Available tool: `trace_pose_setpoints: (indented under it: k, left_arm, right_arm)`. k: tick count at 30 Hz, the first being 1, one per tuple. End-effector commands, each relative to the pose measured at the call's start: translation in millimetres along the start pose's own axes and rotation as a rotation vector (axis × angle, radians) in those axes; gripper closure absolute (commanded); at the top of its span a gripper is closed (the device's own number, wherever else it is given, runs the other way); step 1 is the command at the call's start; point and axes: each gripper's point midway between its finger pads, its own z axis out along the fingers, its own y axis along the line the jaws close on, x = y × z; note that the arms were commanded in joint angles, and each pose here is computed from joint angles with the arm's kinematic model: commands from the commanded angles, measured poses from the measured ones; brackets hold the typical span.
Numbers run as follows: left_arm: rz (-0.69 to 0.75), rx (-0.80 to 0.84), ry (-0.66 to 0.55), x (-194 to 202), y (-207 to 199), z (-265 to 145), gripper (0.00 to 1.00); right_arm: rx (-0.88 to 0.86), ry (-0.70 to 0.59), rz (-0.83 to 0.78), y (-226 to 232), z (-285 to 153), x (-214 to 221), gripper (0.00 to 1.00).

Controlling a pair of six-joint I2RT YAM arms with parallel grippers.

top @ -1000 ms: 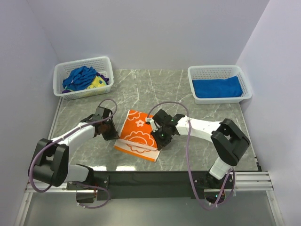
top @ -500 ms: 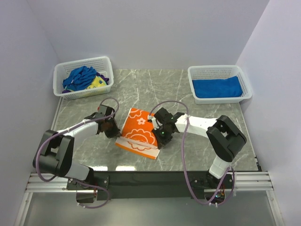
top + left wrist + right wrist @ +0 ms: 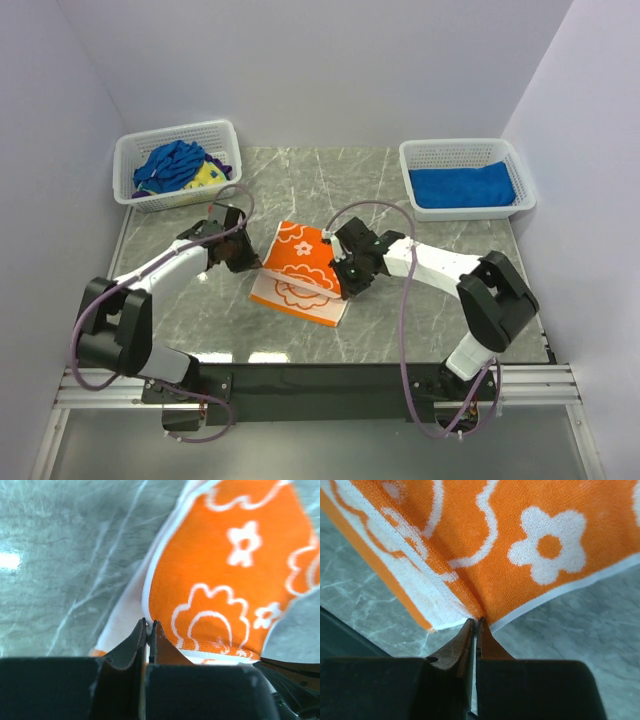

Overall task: Fold and stack the towels
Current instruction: Fold the towel

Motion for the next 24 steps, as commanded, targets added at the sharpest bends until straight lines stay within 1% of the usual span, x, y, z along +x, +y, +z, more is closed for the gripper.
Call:
trace_pose_setpoints:
  k: [1,4,9,12,19,24]
  left_arm:
    - [0.044,0.010,-0.089,-26,-12,-30,1.00]
    - [0.047,0.018,-0.086,-23,-13,-43,1.00]
    - [0.053,0.024,-0.063,-10,-8,-50,1.00]
    - [0.049,0.006,-0.040,2,4,-47,1.00]
    - [0.004,-0.028,0.019,42,37,-25,1.00]
    - [-0.013,-0.074,0.038,53,54,-9,1.00]
  right_arm:
    - [0.045,-0.043,-0.038,5,-35,-9,1.00]
    - [0.016,-0.055,-0.053,18,-44,-8,1.00]
    - [-0.006,-0.038,-0.073,35,-43,5,1.00]
    - [-0.039,-0.024,-0.076,47,-37,14,1.00]
    - [-0.058,0.056,-0.054,44,-9,41,1.00]
    - [-0.080,0.109,-0.037,47,12,50,1.00]
